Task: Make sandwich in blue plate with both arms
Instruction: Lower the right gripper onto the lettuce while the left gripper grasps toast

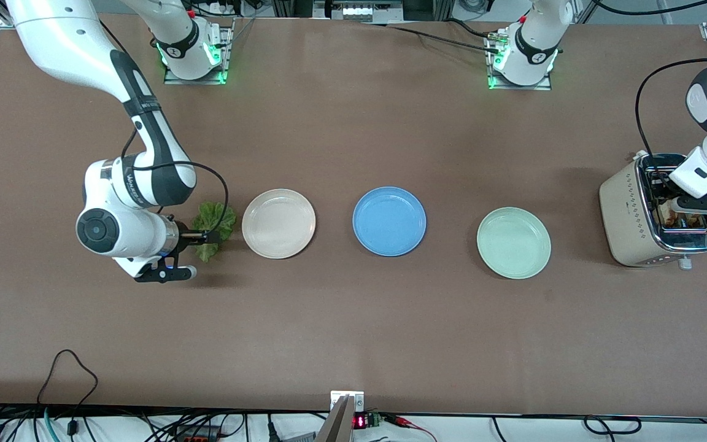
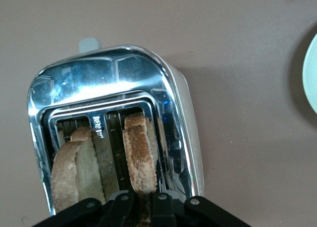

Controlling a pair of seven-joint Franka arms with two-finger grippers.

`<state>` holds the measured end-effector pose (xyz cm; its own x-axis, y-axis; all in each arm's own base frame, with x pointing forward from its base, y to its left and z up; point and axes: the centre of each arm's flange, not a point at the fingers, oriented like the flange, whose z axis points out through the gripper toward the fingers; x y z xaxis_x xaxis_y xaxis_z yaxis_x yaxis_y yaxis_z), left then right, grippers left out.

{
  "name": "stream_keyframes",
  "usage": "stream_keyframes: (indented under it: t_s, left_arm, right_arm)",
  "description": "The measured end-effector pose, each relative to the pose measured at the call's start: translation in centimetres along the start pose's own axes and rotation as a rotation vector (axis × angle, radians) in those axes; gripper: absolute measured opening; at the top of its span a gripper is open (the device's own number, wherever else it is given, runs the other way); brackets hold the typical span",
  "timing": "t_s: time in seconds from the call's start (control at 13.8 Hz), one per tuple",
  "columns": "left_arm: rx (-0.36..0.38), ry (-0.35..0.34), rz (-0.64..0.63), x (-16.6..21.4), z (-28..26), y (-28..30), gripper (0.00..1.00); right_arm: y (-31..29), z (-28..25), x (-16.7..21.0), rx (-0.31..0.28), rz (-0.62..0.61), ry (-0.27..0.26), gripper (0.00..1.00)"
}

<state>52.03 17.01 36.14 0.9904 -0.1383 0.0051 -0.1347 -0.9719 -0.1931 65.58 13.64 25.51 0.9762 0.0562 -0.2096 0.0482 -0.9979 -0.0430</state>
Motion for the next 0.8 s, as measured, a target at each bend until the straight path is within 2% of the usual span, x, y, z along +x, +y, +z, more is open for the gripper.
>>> stream_keyframes:
  t_s: [0.29,0.8]
  left_arm:
    - [0.007,0.001,-0.004,0.5,-1.4,-0.5,0.09]
    - [-0.006,-0.143,0.023,1.6,-10.9,-3.3,0.09]
  right_arm:
    - [0.2,1.6,0.5,0.000,0.005,0.006,1.00]
    - [0.6,3.5,1.1,0.001,0.012,0.024,1.00]
